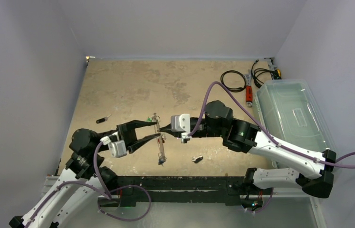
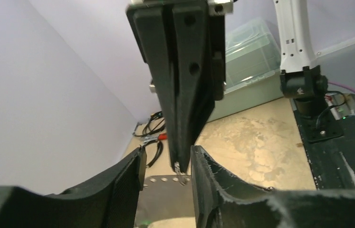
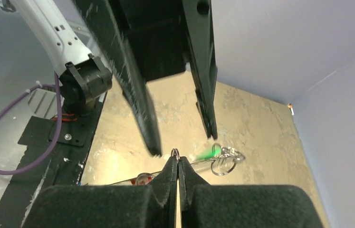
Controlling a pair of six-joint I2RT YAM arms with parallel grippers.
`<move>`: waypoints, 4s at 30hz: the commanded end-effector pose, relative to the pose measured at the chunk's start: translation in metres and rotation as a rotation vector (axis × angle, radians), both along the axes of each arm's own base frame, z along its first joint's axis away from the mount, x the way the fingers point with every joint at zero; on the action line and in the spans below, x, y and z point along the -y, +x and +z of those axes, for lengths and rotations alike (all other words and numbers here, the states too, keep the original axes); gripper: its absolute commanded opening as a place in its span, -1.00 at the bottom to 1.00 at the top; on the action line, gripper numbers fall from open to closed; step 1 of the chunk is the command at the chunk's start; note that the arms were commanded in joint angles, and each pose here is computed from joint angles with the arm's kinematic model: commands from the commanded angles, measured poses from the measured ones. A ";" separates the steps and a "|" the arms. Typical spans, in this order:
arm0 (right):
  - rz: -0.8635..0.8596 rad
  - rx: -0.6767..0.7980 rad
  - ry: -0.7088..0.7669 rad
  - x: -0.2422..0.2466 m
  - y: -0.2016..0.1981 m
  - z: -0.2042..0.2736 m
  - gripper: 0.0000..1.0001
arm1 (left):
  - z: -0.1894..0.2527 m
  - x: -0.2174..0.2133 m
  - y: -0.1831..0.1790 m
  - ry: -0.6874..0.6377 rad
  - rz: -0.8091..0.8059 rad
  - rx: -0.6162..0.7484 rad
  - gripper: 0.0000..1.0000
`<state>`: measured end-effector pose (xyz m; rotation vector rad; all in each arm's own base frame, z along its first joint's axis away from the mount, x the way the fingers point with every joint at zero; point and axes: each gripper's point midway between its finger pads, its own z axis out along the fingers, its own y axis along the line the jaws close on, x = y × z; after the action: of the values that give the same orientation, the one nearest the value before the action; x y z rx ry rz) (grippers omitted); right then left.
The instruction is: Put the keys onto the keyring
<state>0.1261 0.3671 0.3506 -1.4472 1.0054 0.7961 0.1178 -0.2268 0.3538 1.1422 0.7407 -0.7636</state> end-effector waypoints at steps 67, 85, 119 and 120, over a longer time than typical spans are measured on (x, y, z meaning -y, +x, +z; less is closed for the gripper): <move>-0.145 0.075 -0.031 0.014 0.025 0.006 -1.00 | -0.044 0.023 0.031 0.316 0.015 -0.212 -0.81; -0.148 0.069 0.202 0.041 0.008 0.050 0.11 | -0.016 0.018 0.011 0.110 -0.024 -0.013 -1.00; 0.034 0.018 0.061 0.019 -0.011 0.029 -0.49 | 0.004 0.010 -0.015 -0.035 -0.097 0.041 -1.00; 0.036 0.018 0.062 0.019 -0.011 0.029 -0.49 | 0.004 0.010 -0.015 -0.034 -0.099 0.039 -1.00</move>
<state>0.1153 0.3466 0.3544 -1.4494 0.9988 0.8261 0.1091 -0.2375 0.3456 1.1769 0.7018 -0.8246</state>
